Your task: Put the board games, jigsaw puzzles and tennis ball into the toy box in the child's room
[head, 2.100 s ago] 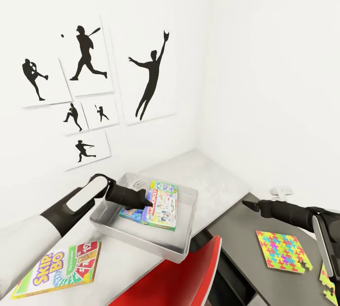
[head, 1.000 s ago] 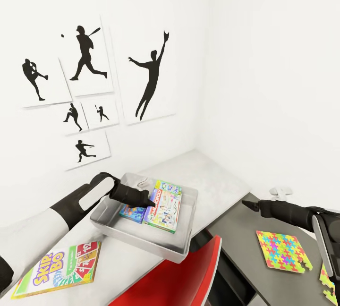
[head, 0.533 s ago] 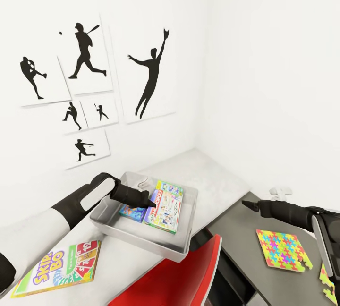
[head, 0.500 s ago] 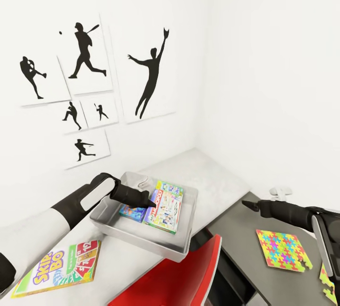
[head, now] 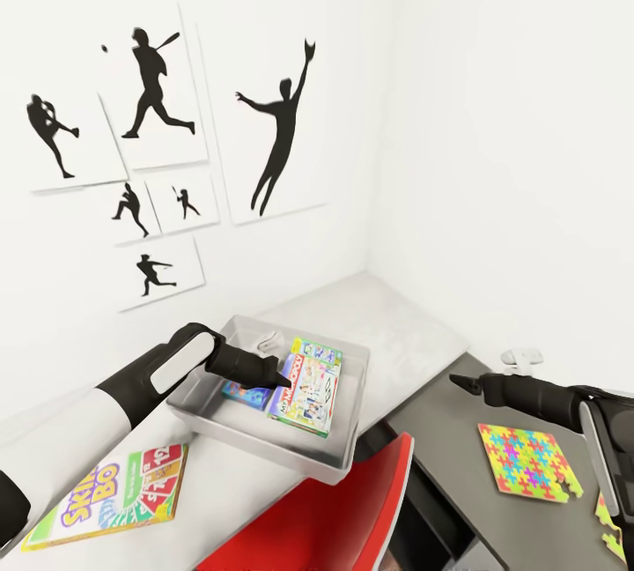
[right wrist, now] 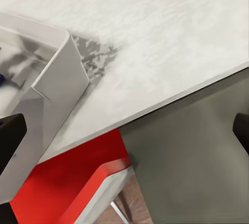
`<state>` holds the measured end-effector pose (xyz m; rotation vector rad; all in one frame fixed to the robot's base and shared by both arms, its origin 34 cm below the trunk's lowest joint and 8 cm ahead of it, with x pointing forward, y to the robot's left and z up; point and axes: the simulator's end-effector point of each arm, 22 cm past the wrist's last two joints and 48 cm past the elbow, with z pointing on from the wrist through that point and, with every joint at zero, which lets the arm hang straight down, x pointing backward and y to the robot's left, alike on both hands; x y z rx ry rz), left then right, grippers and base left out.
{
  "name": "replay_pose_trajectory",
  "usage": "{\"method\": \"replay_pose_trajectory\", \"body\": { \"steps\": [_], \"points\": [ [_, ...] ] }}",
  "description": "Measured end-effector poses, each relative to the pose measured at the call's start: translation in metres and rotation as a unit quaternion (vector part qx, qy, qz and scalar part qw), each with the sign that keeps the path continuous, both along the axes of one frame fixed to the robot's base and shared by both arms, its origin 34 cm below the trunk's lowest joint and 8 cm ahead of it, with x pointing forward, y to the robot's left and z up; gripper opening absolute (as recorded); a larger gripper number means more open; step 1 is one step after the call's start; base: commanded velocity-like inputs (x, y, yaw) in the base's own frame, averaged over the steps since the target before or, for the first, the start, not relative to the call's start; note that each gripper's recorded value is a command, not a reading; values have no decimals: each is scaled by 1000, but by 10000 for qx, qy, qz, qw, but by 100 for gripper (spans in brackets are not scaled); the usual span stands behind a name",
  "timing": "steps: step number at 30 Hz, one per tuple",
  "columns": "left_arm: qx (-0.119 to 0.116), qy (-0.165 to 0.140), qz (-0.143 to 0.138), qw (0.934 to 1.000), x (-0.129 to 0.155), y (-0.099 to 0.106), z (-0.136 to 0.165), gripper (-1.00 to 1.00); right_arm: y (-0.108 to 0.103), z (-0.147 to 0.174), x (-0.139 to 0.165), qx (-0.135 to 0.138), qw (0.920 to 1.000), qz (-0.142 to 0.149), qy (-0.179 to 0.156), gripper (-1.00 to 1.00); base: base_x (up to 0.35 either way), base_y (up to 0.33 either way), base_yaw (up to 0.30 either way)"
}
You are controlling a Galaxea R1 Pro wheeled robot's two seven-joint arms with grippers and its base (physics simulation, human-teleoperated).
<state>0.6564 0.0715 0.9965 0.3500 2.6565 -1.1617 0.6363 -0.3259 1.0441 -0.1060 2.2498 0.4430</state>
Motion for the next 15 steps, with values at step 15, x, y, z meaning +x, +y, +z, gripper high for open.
{"method": "replay_pose_trajectory", "body": {
  "steps": [15],
  "points": [
    [-8,63,7,10000,5,0,-7,-100,2,-13,1,8,9999,16,124,100,0,0,0]
  ]
}}
